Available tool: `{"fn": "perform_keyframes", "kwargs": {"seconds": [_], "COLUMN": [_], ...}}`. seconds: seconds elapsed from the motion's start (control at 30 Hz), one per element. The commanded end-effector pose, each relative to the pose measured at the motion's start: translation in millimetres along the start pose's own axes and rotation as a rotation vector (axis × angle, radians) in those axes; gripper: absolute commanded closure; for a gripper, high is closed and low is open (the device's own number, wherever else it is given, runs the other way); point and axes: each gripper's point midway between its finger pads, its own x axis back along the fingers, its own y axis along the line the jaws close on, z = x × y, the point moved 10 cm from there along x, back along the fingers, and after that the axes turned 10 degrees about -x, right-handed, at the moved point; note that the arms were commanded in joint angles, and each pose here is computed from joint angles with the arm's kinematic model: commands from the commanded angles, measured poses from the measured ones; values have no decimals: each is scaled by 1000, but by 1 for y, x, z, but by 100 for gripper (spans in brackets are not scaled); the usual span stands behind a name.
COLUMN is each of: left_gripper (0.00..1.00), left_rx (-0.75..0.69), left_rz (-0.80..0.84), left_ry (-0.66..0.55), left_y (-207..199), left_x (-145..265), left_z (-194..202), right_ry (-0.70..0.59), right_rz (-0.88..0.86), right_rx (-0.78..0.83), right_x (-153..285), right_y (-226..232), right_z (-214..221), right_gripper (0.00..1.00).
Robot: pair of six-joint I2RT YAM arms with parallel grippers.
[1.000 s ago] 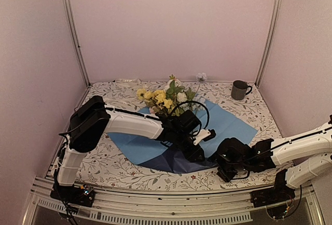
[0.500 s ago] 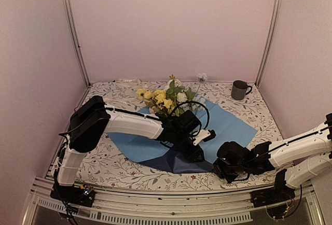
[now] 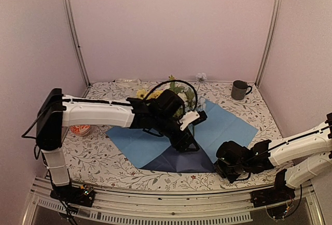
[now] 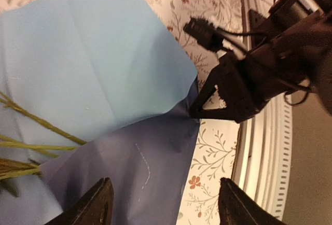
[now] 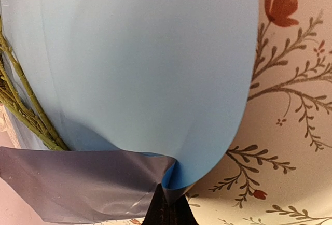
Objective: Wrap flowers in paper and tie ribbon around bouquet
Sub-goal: Pick up the one-fourth-folded wrapping paper from the center of the board.
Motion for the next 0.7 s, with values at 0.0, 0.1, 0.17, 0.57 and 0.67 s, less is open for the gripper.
{"fn": "perform_keyframes", "kwargs": {"seconds": [0.0,0.1,0.17,0.57,0.67], "left_gripper": [29,28,28,49,72], "left_rx": [112,243,294,305,331], "left_rz": [-74,-86,-86,119,174], "left_ry": [5,91,122,44,-1], "left_y": [15,28,33,35,36], "left_x": [45,42,40,10,9], "left_z": [27,69,86,88,86], "right_ry": [-49,-46,-46,-97,-123], "right_rz": [25,26,24,28,36], "right_rx": [14,16,17,102,132], "right_x": [1,0,1,7,10], "right_y": [-4,-5,-5,10,16], "right_z": [-6,-6,-6,-2,-1], "right_gripper": [100,100,100,100,100]}}
